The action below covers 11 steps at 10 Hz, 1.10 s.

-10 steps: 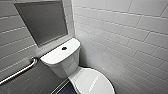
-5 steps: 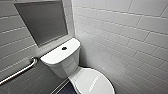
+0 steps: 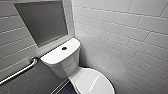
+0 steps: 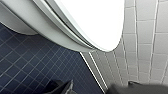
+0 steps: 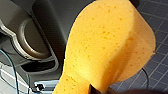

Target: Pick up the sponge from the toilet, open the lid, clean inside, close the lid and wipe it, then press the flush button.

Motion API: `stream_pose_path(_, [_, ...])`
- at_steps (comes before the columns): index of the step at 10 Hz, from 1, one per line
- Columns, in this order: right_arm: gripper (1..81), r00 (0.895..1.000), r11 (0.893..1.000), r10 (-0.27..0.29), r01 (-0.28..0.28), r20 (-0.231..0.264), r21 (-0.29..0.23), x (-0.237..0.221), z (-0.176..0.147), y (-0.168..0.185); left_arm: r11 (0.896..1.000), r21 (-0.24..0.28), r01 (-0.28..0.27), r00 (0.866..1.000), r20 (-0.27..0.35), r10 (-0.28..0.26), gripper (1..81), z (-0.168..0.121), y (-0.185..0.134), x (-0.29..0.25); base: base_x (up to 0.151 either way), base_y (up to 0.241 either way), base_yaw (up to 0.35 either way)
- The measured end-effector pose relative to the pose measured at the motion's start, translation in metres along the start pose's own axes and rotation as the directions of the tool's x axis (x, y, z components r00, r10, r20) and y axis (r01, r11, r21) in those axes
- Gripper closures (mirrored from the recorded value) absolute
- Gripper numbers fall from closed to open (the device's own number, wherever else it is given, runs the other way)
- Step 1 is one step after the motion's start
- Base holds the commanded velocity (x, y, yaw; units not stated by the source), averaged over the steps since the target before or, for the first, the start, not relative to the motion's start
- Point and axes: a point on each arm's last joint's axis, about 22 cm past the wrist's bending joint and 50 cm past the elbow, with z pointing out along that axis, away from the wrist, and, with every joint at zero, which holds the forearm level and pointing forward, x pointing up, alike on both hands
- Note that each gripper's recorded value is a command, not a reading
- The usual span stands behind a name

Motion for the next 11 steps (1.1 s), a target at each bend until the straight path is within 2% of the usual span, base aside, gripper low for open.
stream_pose_path(1, [81.1, 1.0, 1.0, -0.007, 0.007, -0.002, -0.026, -0.002, 0.006, 0.005, 1.0, -0.001, 0.02, 1.0, -0.005, -0.02, 1.0, 0.0, 0.0, 0.003, 0.0, 0.0, 0.0])
stream_pose_path(3, [81.1, 1.0, 0.998, -0.018, 0.018, -0.005, -0.065, -0.009, 0.014, 0.013, 0.995, -0.006, 0.096, 0.994, -0.044, -0.096, 1.0, -0.002, -0.001, 0.014, 0.0, 0.0, 0.0])
stream_pose_path(5, [81.1, 1.0, 0.997, -0.022, 0.022, -0.004, -0.073, -0.015, 0.018, 0.012, 0.996, 0.0, 0.088, 0.993, -0.081, -0.088, 1.0, -0.006, 0.001, 0.033, 0.0, 0.0, 0.0])
stream_pose_path(8, [81.1, 1.0, 0.999, -0.01, 0.01, 0.0, -0.031, -0.022, 0.031, -0.015, 0.998, -0.01, 0.057, 0.993, -0.102, -0.058, 1.0, 0.0, 0.017, 0.055, 0.0, 0.0, 0.0])
stream_pose_path(11, [81.1, 1.0, 1.0, -0.008, 0.008, 0.001, -0.024, -0.023, 0.032, -0.018, 0.998, 0.026, 0.066, 0.989, -0.133, -0.062, 1.0, -0.007, -0.002, 0.066, 0.0, 0.0, 0.0])
